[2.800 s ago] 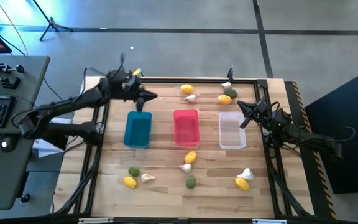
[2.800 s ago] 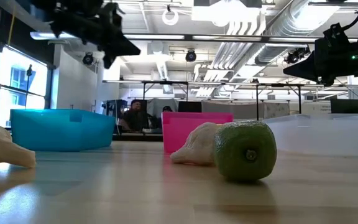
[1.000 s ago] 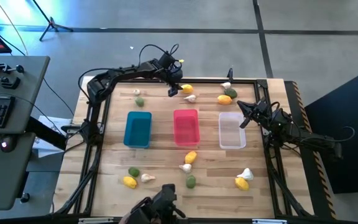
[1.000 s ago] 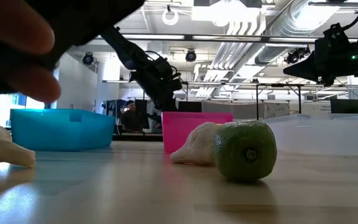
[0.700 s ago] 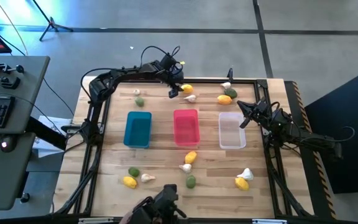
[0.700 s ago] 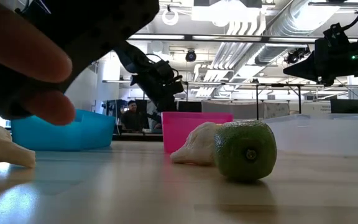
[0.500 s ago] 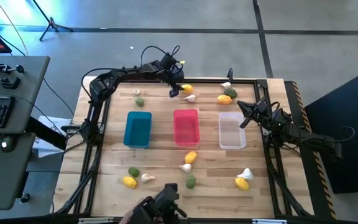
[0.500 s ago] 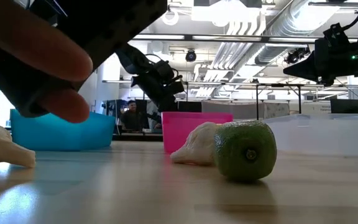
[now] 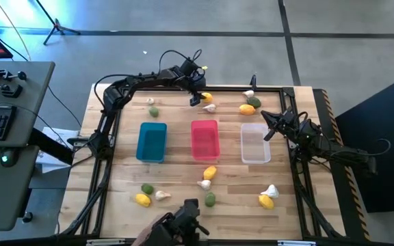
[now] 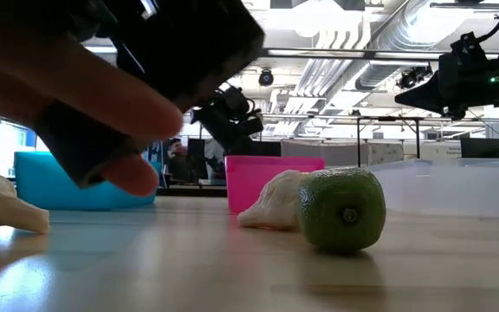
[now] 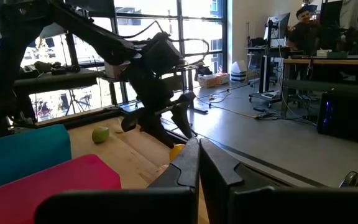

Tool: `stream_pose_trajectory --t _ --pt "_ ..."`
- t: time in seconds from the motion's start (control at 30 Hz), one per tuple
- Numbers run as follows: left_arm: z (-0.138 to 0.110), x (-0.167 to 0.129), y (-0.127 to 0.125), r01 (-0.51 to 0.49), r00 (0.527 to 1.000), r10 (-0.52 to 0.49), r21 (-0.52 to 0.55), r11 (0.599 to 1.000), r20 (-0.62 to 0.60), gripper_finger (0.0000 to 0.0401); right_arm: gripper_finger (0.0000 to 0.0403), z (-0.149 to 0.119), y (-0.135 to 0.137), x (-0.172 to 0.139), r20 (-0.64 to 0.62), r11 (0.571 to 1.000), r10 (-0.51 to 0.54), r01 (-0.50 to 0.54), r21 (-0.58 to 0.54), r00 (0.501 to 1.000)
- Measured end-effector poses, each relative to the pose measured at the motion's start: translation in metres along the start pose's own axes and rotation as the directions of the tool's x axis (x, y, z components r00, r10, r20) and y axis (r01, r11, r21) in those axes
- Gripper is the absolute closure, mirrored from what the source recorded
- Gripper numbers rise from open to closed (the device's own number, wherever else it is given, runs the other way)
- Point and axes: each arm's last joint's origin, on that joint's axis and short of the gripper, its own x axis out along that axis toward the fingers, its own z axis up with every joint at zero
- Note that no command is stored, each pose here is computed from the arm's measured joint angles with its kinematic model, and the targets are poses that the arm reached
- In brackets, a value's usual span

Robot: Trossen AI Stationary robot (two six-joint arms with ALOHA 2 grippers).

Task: Sort produce into baskets
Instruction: Put the top left yellow lemon into the blue bin

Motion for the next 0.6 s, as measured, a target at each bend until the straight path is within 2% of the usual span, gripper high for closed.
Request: stream_pose_trajectory --t 0.17,0.43,0.6 --pt "-0.005 0.01 0.004 0.037 0.997 -0.036 0.019 0.999 -0.061 0.0164 0.0402 0.0 0.0 0.0 -0.001 1.0 0.0 0.0 0.0 1.0" --pt "-0.01 0.018 0.004 0.035 0.996 -0.032 0.034 0.999 -0.086 0.0165 0.0402 0.0 0.0 0.0 -0.002 1.0 0.0 0.0 -0.001 1.0" --pt "-0.009 0.018 0.004 0.024 0.996 -0.019 0.045 0.999 -0.092 0.0191 0.0402 0.0 0.0 0.0 -0.002 1.0 0.0 0.0 0.0 1.0"
